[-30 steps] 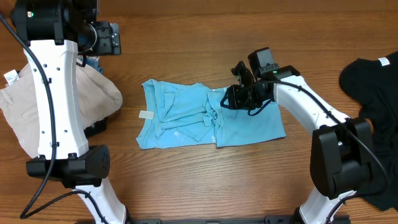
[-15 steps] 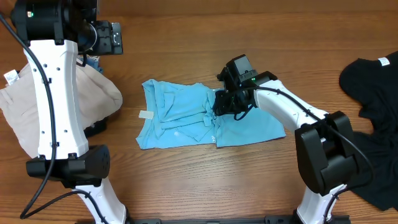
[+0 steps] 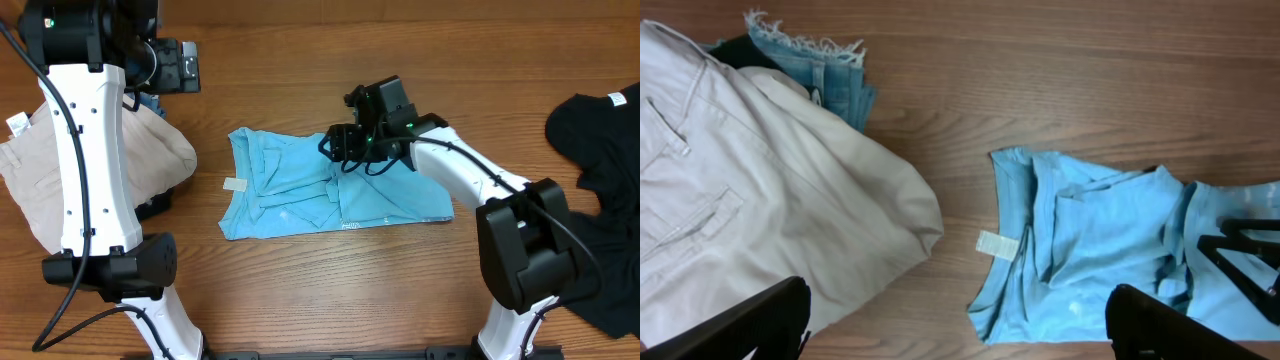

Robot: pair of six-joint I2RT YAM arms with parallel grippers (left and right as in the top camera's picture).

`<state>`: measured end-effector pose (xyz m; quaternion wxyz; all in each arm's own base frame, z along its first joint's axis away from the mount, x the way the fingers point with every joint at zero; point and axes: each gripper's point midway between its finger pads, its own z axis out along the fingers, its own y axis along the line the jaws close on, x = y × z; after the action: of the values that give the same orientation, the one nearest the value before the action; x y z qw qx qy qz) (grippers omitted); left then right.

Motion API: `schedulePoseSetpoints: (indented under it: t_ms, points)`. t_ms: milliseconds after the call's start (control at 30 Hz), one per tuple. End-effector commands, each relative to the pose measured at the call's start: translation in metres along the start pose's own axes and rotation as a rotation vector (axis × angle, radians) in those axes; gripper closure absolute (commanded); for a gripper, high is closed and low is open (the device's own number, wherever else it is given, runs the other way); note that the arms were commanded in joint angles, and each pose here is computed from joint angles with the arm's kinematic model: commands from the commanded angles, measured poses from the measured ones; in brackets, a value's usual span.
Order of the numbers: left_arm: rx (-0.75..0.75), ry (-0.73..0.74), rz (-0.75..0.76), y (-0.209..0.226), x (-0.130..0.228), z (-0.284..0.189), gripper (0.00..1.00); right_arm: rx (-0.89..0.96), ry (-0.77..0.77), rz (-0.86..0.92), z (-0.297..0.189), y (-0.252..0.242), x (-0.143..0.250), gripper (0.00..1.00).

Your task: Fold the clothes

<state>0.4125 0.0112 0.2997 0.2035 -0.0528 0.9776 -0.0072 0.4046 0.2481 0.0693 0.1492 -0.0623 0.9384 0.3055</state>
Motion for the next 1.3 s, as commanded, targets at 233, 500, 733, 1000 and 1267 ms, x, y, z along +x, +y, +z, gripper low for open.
schedulePoseSetpoints:
  t_ms: [233,500,733,1000,1267]
  points:
    - [0.325,0.165,0.022,-0.068,0.034,0.013,0.16,0.127,-0.174,0.266,-0.15,-0.103,-0.038,0.25]
    - [0.309,0.453,-0.019,-0.107,0.11,0.128,0.2,0.15,-0.142,0.387,-0.177,-0.144,-0.017,0.23]
    - [0.457,0.551,-0.136,-0.091,0.169,0.198,0.17,0.15,-0.135,0.39,-0.176,-0.144,-0.015,0.22]
    - [0.402,0.452,-0.041,-0.044,0.173,0.23,0.06,0.15,-0.133,0.392,-0.176,-0.144,-0.014,0.21]
    - [0.464,0.361,0.029,-0.042,0.171,0.247,0.05,0.15,-0.129,0.395,-0.176,-0.144,-0.013,0.21]
